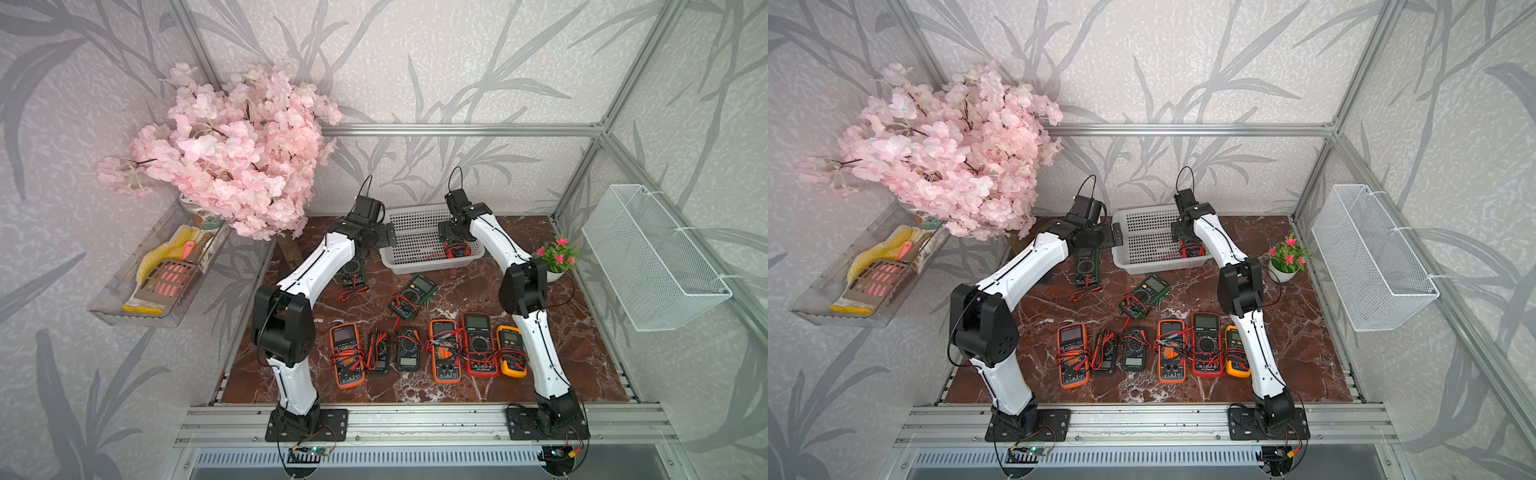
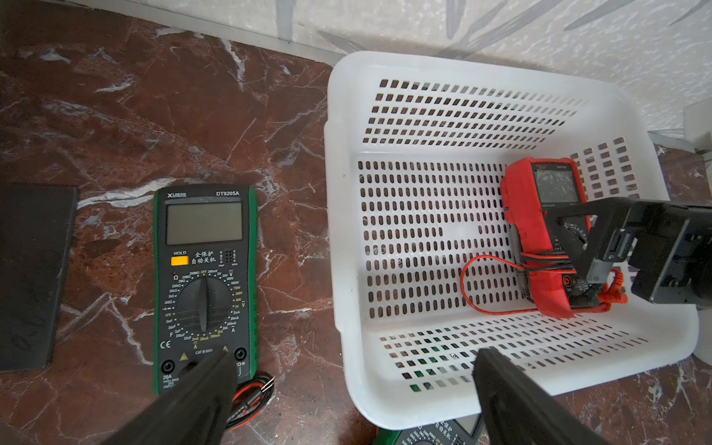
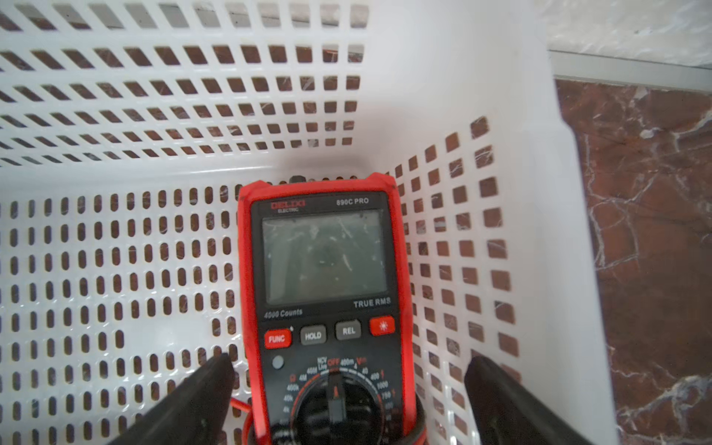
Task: Put the multimeter into the basket
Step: Place the multimeter in the basket, then pick up the multimeter from the center of the board.
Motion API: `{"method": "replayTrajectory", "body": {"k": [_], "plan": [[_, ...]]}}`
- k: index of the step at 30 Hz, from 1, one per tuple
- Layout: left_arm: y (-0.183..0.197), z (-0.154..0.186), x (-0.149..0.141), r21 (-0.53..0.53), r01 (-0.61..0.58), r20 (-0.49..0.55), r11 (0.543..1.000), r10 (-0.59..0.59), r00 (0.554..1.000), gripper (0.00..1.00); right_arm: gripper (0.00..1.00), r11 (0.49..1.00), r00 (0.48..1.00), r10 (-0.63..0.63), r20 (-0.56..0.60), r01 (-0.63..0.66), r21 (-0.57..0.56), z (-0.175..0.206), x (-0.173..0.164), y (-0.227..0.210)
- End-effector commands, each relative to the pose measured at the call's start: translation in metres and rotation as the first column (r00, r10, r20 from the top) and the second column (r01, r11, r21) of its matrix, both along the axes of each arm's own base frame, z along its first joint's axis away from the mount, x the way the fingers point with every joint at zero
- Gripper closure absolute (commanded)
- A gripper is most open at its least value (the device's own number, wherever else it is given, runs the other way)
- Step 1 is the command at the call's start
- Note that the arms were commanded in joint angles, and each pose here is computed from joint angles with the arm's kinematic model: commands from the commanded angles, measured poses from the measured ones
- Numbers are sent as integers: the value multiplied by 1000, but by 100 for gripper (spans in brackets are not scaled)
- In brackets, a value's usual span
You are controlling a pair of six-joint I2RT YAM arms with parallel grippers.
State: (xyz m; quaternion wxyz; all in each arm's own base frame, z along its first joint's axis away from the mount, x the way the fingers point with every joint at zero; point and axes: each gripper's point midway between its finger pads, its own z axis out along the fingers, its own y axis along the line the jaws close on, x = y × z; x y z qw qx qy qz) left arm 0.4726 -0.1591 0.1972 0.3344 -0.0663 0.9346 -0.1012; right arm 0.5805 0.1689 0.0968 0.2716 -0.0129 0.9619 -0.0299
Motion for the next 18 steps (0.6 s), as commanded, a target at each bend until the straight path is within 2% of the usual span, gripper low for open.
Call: {"method": "replayTrajectory", "body": {"k": [1, 10, 14, 18], "plan": [[3, 26, -2, 12, -3, 44, 1000, 3, 999, 0, 1, 999, 996, -37, 87, 36, 14, 55, 0, -9], [30, 55, -12, 129, -50, 116, 990, 35, 993, 0, 1, 993, 962, -120, 247, 122, 7, 141, -9, -32], [42, 56, -21, 179, -69, 125, 981, 47, 991, 0, 1, 990, 955, -140, 262, 132, 48, 167, -21, -37], [56, 56, -29, 211, -120, 143, 970, 91, 986, 0, 1, 982, 965, -149, 217, 120, 144, 177, -37, -40]]}}
